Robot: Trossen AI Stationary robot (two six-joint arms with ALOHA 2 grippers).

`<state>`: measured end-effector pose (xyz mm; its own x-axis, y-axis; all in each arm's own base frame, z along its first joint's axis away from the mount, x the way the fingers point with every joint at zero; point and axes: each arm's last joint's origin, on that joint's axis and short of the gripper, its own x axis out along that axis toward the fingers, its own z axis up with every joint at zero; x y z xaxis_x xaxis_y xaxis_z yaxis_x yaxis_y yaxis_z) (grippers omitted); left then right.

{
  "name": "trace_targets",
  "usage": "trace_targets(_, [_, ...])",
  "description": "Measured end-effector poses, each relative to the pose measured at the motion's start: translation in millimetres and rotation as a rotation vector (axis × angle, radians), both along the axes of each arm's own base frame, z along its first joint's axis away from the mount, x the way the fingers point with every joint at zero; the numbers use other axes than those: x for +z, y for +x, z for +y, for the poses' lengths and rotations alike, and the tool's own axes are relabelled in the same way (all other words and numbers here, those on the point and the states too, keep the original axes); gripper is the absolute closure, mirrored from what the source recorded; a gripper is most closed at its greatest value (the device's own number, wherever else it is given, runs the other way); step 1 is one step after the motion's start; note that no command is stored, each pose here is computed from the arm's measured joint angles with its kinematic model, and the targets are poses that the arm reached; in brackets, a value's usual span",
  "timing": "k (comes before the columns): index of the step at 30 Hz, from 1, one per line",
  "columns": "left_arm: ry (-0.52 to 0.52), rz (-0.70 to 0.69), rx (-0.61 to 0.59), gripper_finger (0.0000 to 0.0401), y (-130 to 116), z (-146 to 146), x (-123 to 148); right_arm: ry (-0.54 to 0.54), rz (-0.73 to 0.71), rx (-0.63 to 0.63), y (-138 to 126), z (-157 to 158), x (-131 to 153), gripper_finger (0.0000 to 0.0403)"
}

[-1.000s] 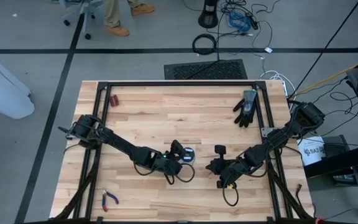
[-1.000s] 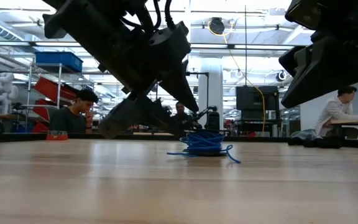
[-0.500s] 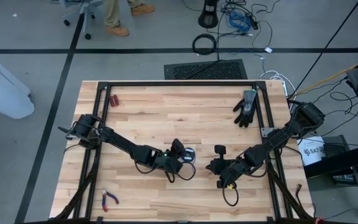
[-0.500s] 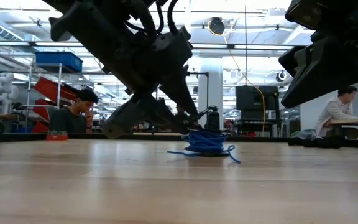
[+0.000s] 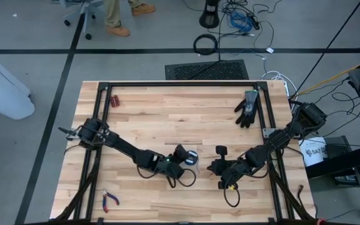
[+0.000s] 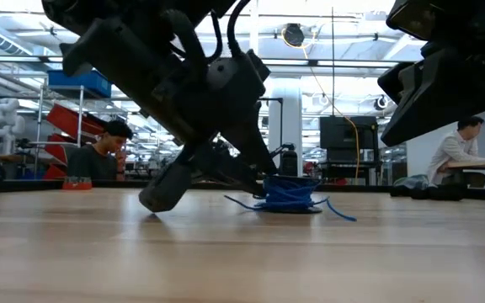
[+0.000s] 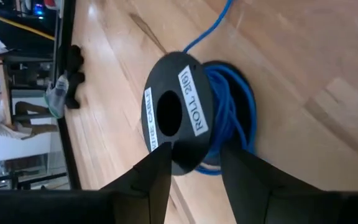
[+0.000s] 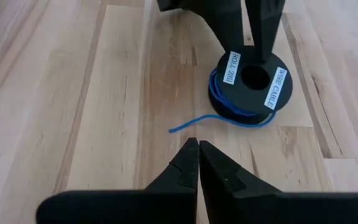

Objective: Coil cords
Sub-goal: Uncoil the blue wire from the spool

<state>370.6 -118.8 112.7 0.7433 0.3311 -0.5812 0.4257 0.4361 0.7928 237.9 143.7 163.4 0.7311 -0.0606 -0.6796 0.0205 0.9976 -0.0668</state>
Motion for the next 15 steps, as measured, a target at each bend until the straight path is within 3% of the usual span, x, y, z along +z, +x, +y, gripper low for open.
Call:
trace_targets(9, [0.012,-0.004,-0.011,0.0268,0.1,-1.4,0.6,0.0,-0.001,-0.001,0.0,0.0,0.0,0.0403])
trace_targets(15, [0.01,-0.007,-0.01,0.0325,0.3,-1.5,0.8,0.0,-0.001,-0.001,0.1,-0.1,0.0,0.0403])
